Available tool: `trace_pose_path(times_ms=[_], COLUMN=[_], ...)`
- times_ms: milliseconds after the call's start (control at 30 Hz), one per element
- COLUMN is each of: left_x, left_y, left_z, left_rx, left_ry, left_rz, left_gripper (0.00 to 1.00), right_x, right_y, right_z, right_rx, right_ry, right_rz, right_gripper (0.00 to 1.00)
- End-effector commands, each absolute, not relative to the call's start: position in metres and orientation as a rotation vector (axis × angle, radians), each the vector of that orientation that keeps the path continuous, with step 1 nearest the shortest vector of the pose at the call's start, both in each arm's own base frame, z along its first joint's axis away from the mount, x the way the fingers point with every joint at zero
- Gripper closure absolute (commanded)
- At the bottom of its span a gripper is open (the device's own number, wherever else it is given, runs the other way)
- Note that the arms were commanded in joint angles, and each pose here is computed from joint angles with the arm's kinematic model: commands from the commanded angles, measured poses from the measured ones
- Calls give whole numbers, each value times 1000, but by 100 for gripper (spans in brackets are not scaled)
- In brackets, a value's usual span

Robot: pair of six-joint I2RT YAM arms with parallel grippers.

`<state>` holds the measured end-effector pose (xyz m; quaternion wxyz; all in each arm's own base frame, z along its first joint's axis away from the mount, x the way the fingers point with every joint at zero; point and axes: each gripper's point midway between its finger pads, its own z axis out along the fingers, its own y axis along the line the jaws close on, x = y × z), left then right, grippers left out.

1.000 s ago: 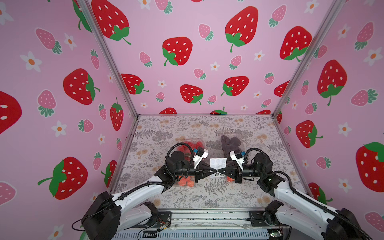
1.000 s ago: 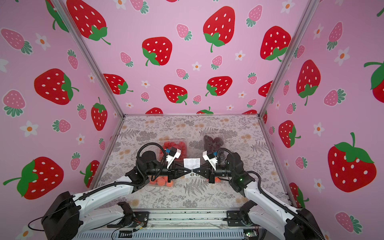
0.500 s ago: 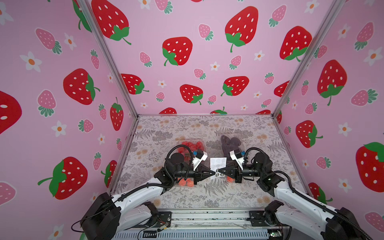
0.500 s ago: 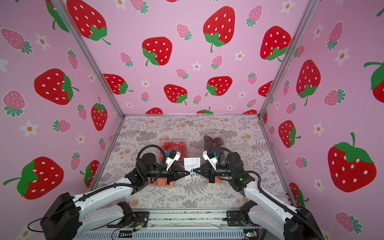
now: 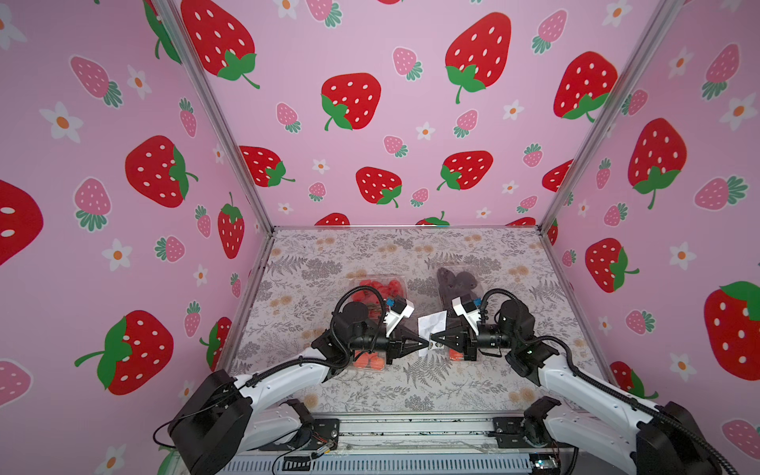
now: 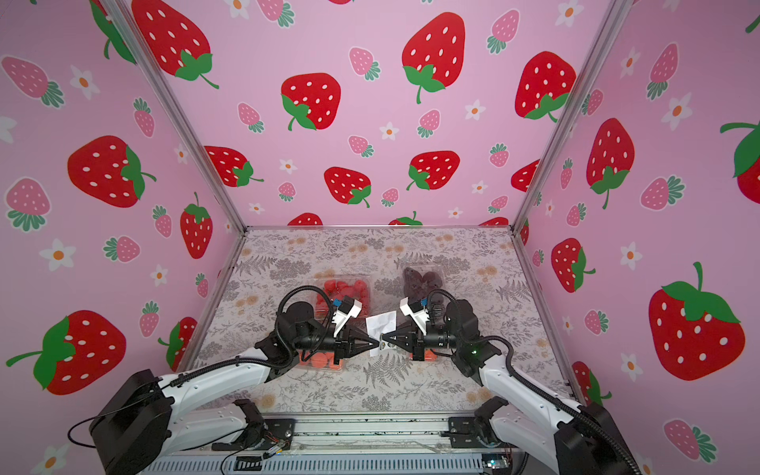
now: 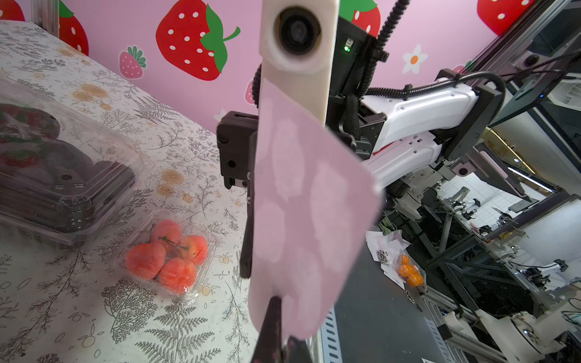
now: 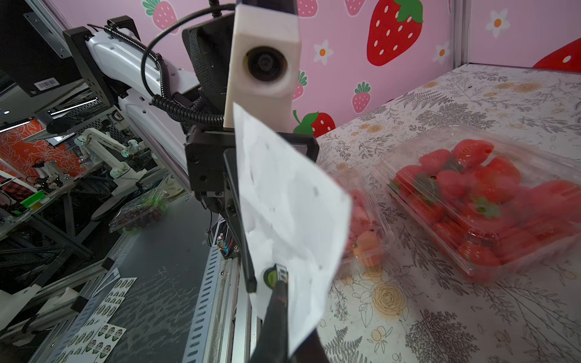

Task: Label fruit boxes
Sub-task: Adjust the label sticker.

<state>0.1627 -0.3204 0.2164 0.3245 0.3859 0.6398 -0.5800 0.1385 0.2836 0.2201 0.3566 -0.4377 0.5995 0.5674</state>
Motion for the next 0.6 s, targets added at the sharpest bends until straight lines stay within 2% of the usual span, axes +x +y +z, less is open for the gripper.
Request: trace_pose_path(times_ms=[0, 500, 567], left_x=[167, 175, 173], left_y=[-329, -320, -319], left_z=[249, 241, 242], left_rx=[1034, 1002, 1004], left_ry=[1537, 1556, 1548], left_rz=[-1537, -1540, -1537], left_gripper=[100, 100, 100], right_x=[131, 122, 129], right_y=[284, 280, 279], right_z=[231, 233, 228], right_rx=[-1180, -1190, -1161], right_ry=[1465, 1420, 1455], right_rz=[1494, 1521, 1482], right_gripper=[100, 100, 95])
